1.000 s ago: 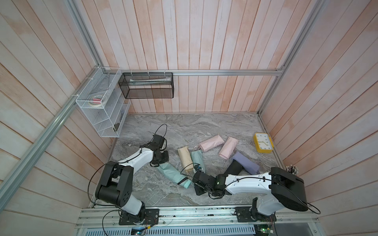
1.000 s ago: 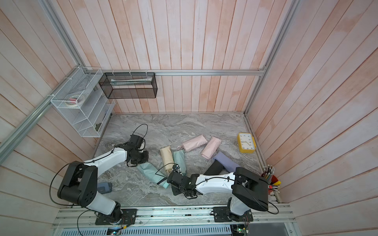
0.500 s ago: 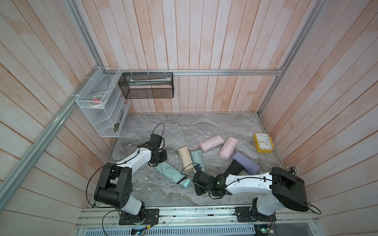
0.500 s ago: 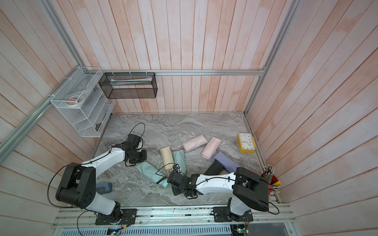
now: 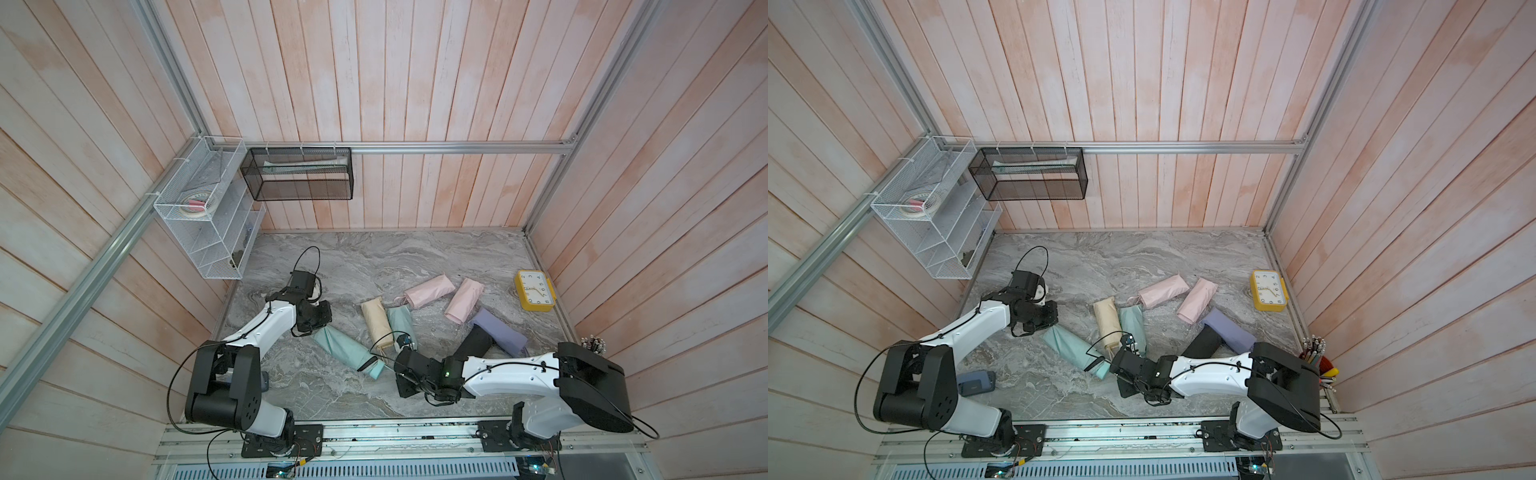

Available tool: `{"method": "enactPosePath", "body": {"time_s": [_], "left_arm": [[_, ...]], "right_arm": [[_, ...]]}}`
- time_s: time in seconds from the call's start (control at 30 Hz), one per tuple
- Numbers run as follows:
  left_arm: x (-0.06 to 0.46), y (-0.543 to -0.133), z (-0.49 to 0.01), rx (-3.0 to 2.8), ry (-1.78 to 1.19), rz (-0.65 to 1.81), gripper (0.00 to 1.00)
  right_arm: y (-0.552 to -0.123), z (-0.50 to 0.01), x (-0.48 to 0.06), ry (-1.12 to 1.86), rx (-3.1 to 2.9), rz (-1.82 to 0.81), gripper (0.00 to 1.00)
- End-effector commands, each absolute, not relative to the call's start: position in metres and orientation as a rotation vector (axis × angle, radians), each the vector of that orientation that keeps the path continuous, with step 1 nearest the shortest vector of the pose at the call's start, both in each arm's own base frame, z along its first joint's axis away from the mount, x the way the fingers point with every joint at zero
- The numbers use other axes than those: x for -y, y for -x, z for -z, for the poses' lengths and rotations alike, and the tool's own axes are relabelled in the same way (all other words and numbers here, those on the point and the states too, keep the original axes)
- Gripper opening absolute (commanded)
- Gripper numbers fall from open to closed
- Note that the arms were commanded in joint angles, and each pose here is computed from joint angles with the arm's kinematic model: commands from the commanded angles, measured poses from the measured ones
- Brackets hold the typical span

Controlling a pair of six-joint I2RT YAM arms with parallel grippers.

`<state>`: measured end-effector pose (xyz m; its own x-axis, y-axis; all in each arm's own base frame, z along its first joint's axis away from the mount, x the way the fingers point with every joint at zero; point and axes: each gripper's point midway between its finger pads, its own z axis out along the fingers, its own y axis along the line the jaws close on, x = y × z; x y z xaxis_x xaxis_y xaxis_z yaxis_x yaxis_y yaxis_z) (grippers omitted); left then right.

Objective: Take umbrellas out of sleeves
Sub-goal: Take out the umbrella from the umbrella sleeve.

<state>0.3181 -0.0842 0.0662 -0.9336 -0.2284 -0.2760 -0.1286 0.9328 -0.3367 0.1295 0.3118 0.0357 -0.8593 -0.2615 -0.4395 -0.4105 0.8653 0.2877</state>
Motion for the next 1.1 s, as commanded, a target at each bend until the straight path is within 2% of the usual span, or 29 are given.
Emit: {"method": "enactPosePath", "body": {"time_s": [0.0, 0.73, 1.07], "left_arm": [[0.072, -0.332, -0.08, -2.694, 0.285, 0.448, 0.0], [0.049, -0.336, -0.089, -2.644, 0.388, 0.493, 0.0], [0.055, -0.333, -0.088, -2.641, 0.373, 0.549, 0.0]], "right_arm": [[-0.12, -0.022, -0.288, 0.497, -2.7, -0.437, 0.0], [-0.114, -0.017, -0.276, 0.459, -2.71, -0.435, 0.0], [-0.115, -0.018, -0.279, 0.461, -2.706, -0.435, 0.0]]}}
